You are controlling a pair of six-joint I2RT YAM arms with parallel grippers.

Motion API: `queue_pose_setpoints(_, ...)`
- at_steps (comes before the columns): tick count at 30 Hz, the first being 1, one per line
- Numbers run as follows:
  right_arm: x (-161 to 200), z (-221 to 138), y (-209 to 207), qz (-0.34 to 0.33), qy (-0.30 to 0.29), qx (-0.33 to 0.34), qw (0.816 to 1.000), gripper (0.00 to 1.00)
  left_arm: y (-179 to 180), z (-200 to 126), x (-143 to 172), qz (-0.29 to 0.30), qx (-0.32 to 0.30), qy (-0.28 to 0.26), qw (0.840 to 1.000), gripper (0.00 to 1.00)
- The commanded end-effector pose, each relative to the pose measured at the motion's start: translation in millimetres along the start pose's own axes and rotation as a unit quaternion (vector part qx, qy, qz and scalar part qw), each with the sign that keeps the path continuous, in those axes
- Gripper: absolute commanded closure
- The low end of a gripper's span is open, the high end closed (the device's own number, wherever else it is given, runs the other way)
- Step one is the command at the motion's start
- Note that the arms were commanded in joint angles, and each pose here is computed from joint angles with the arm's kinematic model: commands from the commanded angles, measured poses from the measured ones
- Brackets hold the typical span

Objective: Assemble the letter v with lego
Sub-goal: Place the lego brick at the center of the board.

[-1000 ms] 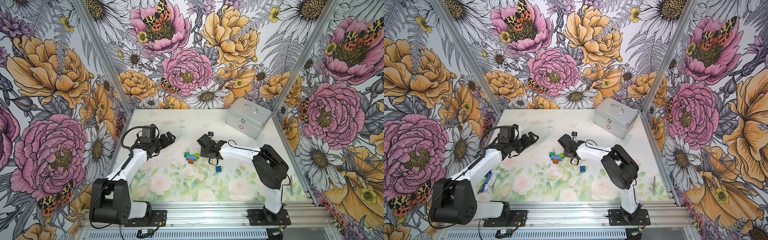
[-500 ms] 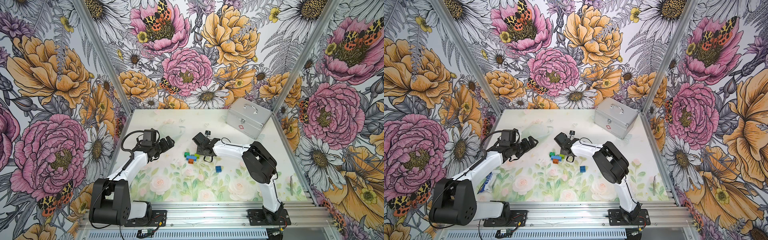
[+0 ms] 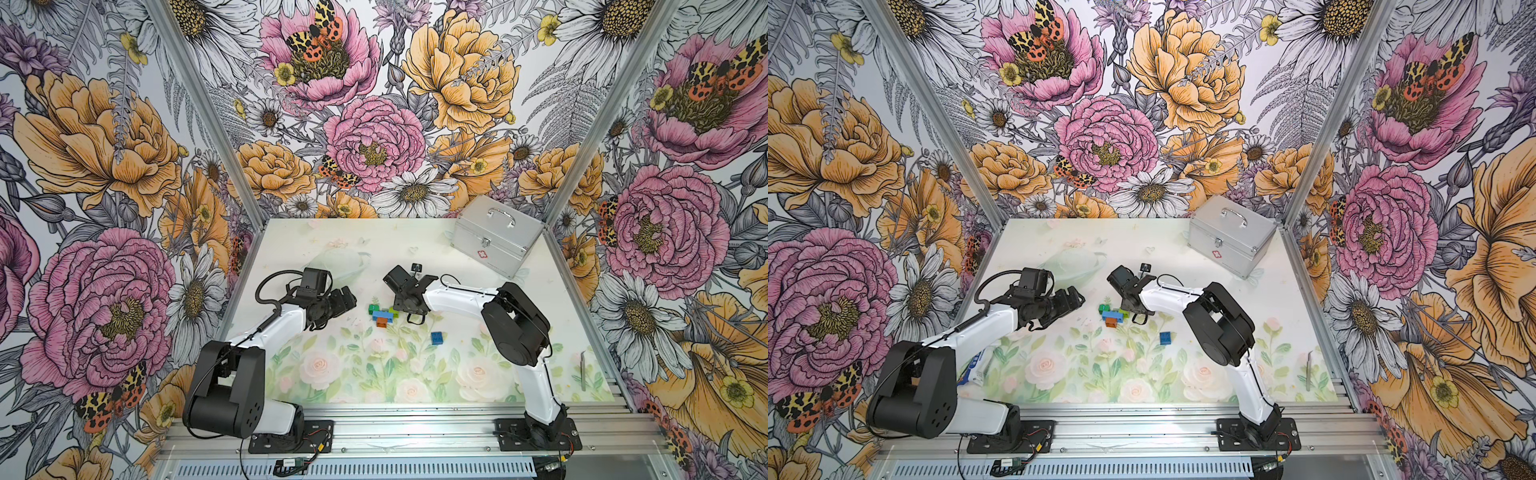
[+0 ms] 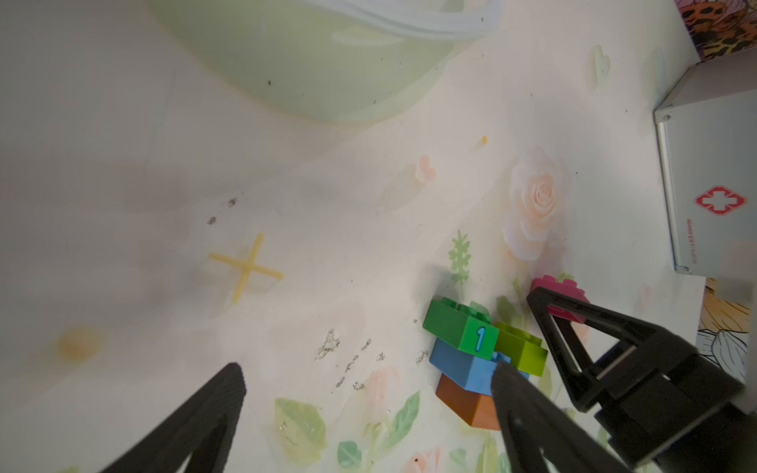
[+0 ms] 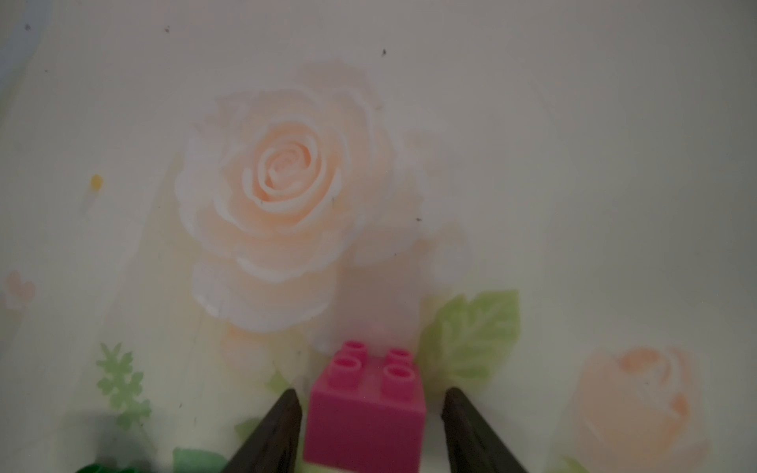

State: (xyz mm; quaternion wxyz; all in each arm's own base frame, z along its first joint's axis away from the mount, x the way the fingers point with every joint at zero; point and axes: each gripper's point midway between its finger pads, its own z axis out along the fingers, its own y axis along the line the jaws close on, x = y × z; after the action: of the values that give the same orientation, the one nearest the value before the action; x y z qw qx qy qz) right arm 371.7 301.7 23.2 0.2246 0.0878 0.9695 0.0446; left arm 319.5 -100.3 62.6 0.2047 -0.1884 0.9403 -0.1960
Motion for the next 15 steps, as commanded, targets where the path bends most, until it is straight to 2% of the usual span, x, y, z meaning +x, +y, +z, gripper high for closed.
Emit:
queue_pose_setpoints(1, -6.8, -11.6, 7.5, 0.001, -0.002, -0.012, 1.000, 0.41, 8.8, 5.6, 9.7, -0.001, -0.028, -0.003, 1.000, 0.08)
queue_pose_setpoints(9, -14.1, -13.0, 17.1, -0.014, 0.025, -0.050, 0.998, 0.38, 8.4, 23.0, 33.5, 0.019, -0.041, 0.038, 0.998, 0.24)
queue_pose_setpoints(15, -16.1, -12.9, 24.0, -0.028, 0.034, -0.067, 0.997, 0.41, 11.3, 32.7, 38.5, 0.016, -0.042, 0.061, 0.997, 0.28)
